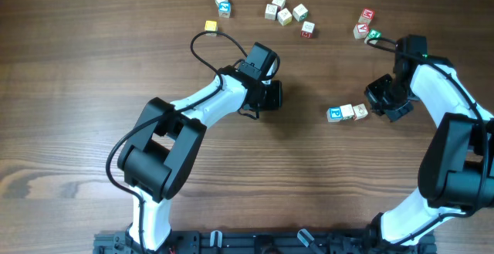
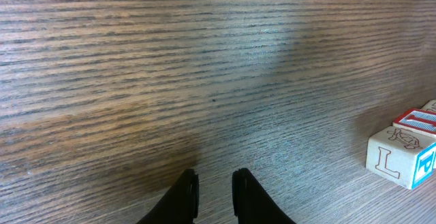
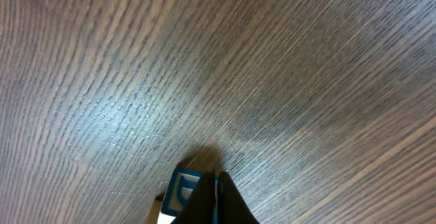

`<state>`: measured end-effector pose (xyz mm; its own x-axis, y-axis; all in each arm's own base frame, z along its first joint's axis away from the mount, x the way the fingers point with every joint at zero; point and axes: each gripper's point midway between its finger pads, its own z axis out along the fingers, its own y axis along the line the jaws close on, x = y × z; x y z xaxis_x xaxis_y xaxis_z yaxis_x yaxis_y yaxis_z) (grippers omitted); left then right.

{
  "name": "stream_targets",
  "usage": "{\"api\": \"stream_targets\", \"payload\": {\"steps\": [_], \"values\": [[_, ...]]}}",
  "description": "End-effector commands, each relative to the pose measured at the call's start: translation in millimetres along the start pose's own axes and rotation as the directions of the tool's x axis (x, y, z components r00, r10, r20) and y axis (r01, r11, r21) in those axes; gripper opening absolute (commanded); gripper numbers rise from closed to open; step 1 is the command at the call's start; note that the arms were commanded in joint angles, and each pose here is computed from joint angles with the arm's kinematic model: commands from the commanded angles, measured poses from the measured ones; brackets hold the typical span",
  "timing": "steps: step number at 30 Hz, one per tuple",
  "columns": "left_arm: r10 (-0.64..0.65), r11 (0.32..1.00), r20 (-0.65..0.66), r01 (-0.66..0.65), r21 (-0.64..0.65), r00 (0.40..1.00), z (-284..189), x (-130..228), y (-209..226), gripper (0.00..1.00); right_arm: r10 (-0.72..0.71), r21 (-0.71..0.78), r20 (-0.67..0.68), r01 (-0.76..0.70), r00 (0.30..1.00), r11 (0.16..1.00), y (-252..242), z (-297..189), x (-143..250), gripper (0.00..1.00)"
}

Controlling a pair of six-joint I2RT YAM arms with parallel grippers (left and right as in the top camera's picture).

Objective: Form a horizontal line

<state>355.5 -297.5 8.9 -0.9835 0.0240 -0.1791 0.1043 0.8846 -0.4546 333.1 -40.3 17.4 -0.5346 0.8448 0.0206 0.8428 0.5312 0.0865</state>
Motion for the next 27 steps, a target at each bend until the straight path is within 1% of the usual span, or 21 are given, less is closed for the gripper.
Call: {"api": "stream_targets", "payload": {"steps": [1, 9, 12, 27], "values": [[-0.002, 1.000, -0.008, 0.002, 0.007, 1.000, 1, 1, 0, 0.22, 0.011, -0.015, -0.064, -0.012, 0.998, 1.000, 3, 9, 12, 0.04], [-0.002, 1.000, -0.007, 0.002, 0.004, 1.000, 1, 1, 1, 0.22, 0.016, 0.009, -0.098, -0.015, 0.995, 1.000, -3, 8, 19, 0.04], [-0.002, 1.000, -0.007, 0.002, 0.004, 1.000, 1, 1, 1, 0.22, 0.017, -0.012, -0.130, -0.018, 0.991, 1.000, 0, 7, 25, 0.04], [-0.002, 1.000, -0.007, 0.002, 0.005, 1.000, 1, 0, 1, 0.22, 0.032, -0.009, -0.168, -0.034, 0.985, 0.999, -1, 6, 33, 0.04]]}}
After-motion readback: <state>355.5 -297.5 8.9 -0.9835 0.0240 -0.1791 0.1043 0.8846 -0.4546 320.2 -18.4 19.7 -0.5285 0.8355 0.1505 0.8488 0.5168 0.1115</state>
